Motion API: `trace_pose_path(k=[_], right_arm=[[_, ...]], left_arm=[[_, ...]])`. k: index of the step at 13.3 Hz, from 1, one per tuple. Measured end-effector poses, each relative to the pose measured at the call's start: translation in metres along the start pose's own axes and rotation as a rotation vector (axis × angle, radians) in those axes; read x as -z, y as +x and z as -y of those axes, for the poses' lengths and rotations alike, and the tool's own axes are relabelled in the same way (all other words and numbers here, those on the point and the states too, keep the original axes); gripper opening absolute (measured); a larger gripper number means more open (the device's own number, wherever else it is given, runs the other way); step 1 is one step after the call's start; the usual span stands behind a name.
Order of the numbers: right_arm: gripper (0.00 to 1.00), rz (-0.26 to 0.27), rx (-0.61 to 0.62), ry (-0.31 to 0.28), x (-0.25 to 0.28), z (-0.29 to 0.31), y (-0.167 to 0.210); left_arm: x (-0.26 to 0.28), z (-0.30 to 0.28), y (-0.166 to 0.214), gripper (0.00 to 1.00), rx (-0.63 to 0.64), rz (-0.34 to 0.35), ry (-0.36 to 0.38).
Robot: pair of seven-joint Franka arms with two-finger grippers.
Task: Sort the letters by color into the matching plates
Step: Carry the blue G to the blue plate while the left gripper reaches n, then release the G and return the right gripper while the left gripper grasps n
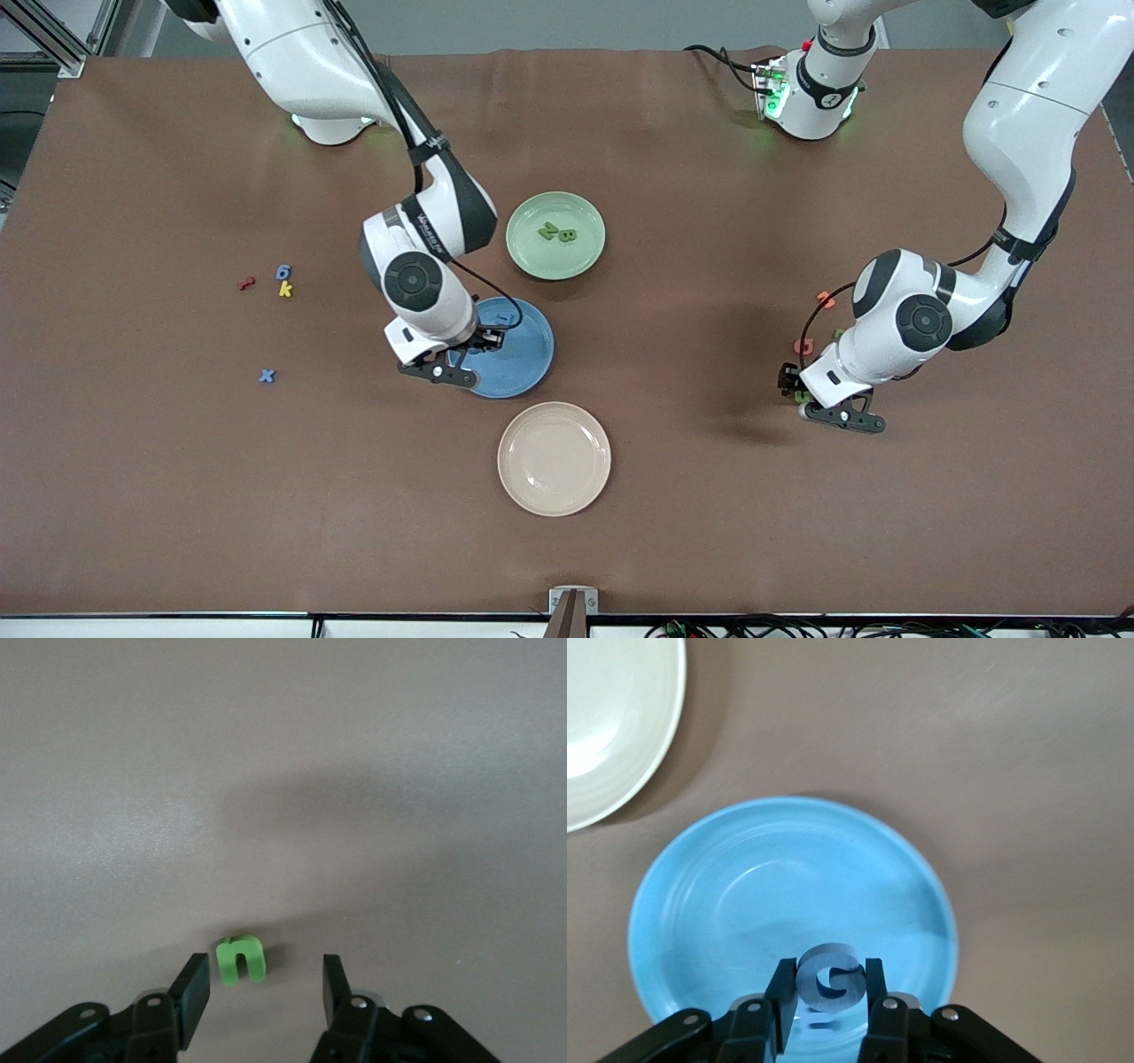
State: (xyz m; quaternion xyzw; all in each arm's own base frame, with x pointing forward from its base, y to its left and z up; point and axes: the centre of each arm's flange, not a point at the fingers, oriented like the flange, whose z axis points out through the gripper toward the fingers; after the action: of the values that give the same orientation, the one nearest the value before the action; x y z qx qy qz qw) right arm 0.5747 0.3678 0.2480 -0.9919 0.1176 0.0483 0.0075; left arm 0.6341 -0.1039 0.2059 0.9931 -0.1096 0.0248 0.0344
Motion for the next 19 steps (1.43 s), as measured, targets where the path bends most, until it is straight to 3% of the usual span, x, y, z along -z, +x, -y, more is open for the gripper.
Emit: trace_pose_path(k=[4,9,19], right_arm=[[0.36,0.013,-0.016,0.037,-0.018,0.019,-0.009],[0.36,0.015,0.0,0.031,-0.034,0.03,-0.02],[0.36,0.001,0.026,0.031,-0.063,0.045,-0.035]], left_arm=[[-0.003,0.009,-0.003,0.6,0.012,0.006,0.003],[-0.009,0.013,-0.005,0.54,0.018,0.016,0.005],[-0.021,0.013,-0.007,0.52,0.014,0.025,0.022]])
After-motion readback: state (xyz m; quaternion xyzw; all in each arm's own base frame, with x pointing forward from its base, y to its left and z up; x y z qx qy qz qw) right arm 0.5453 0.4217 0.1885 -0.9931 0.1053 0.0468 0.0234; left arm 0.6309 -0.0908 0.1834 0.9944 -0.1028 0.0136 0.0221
